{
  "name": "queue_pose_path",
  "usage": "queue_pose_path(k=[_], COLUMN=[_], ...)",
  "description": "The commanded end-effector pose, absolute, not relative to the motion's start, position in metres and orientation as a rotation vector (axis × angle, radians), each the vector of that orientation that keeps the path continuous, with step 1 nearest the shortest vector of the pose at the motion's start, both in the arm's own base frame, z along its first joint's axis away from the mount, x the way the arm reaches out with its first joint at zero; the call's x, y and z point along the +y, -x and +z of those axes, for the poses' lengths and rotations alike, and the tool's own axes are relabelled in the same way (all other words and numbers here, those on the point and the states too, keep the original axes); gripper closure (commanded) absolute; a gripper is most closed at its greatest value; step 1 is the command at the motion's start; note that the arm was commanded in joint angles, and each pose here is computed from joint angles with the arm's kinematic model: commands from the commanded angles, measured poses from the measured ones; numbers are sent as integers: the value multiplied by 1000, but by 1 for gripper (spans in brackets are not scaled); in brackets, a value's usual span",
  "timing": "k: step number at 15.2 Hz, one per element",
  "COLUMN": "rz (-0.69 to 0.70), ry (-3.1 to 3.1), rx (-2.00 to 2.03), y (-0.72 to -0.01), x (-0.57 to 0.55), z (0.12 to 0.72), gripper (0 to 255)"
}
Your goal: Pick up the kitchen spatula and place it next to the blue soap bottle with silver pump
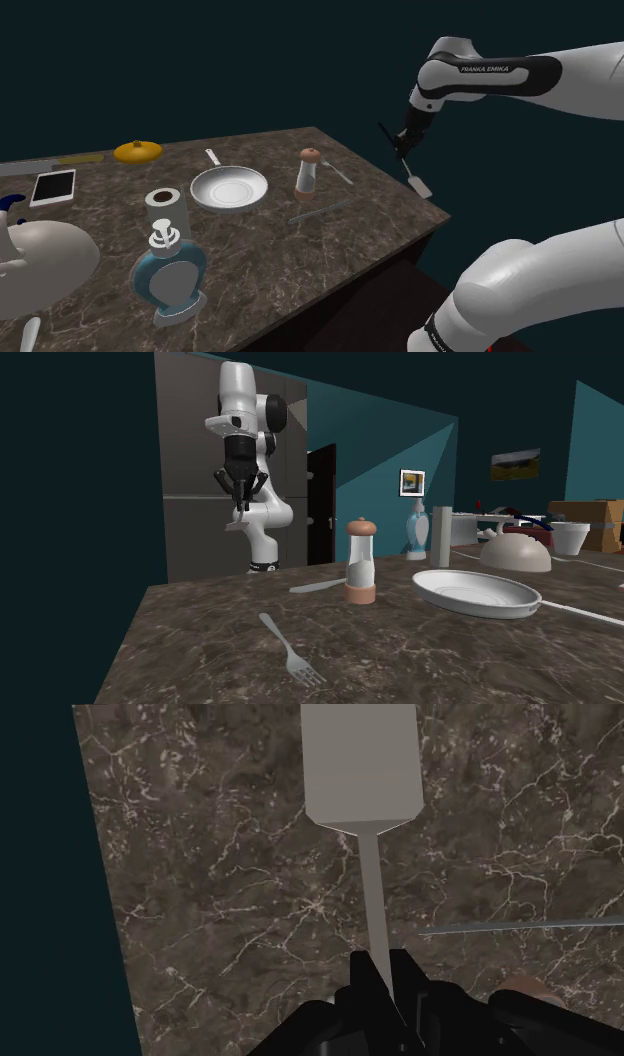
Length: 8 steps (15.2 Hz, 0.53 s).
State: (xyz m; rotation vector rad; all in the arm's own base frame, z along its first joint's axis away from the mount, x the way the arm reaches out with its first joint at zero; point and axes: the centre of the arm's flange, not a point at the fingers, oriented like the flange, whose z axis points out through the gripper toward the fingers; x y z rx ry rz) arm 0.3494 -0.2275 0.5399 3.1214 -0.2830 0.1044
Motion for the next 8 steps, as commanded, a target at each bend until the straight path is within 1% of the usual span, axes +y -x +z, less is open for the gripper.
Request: queue_pose_path(k=[1, 8], rz=[104, 104], ry=[-3122, -3122], rx=[-283, -283], y=[-350, -350], x=[-227, -227], z=[550, 587], gripper=[255, 255])
